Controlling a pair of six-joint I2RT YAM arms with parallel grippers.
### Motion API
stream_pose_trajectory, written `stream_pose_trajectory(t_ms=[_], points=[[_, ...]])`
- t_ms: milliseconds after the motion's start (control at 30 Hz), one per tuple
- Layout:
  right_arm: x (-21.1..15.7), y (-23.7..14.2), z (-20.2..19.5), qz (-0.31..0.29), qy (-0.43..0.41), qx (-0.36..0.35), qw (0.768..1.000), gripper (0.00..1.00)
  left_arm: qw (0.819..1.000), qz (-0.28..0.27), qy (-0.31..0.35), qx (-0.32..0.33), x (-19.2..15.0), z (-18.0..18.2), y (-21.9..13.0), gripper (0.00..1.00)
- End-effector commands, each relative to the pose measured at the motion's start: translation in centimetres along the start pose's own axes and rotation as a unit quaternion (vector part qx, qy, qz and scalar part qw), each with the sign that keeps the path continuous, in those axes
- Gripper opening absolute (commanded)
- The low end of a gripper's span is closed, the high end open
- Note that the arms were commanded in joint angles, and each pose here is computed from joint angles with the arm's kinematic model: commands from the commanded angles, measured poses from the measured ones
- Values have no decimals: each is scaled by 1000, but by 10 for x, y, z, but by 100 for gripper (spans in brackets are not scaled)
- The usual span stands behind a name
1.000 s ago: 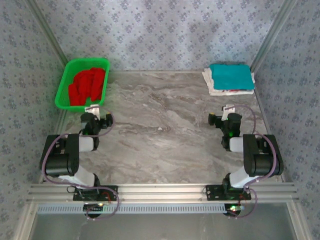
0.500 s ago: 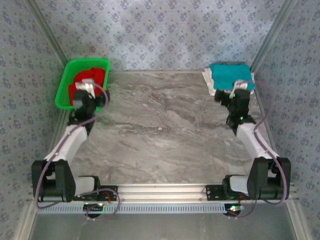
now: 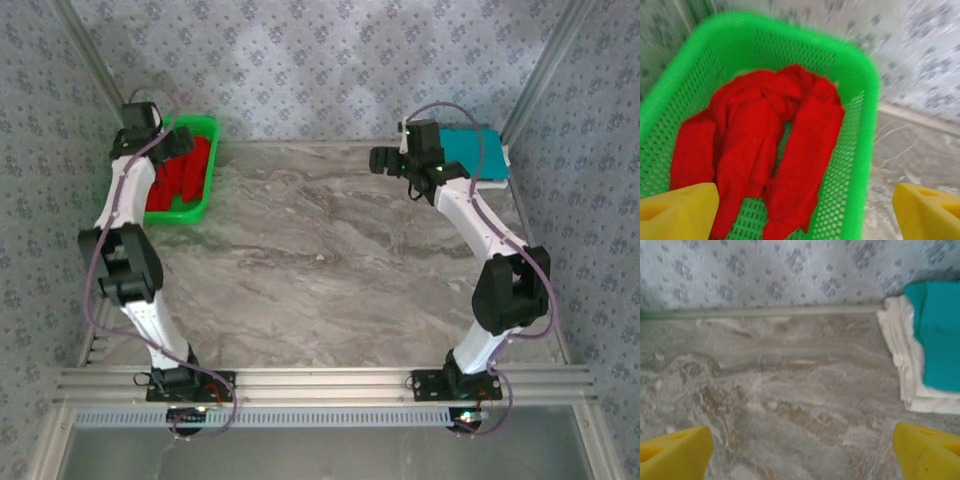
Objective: Fold and stack the t-shirts
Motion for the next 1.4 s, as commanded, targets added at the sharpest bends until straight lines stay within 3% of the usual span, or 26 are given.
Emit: stream_pose_trajectory(t_ms=[0, 300, 633, 767, 900, 1000, 1167, 1367], points=[[3, -12, 12, 8, -14, 17, 1000, 93, 999, 42, 3, -5, -1, 2, 19, 91], [-21, -38, 11, -4, -35, 22, 999, 94, 991, 130, -21, -5, -19, 15, 108, 88], [-19, -65, 8, -45, -52, 26, 997, 94, 987, 133, -85, -15, -35, 40, 156, 84], [-13, -75, 10, -69, -56, 34, 995, 94, 987, 135, -88, -22, -41, 42, 166, 70], [-11, -76, 11, -73, -58, 38, 995, 94, 986, 131, -99, -39, -42, 42, 173, 48], [-10, -78, 12, -74, -57, 40, 995, 95, 986, 121, -103, -45, -36, 40, 171, 23], [-8, -81, 11, -80, -56, 39, 994, 96, 989, 88, -102, -68, -1, 29, 139, 3], [-2, -82, 13, -96, -52, 43, 993, 96, 993, -18, -87, -82, 77, 11, 47, 0]])
Point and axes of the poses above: each hand's point on the last joint's axis, 136 mm out from that joint toward the fingers, its own y axis out along the fingers, its own z axis along the line the jaws close on, x = y × z, the point moved 5 cm from there along -y, back along the fingers
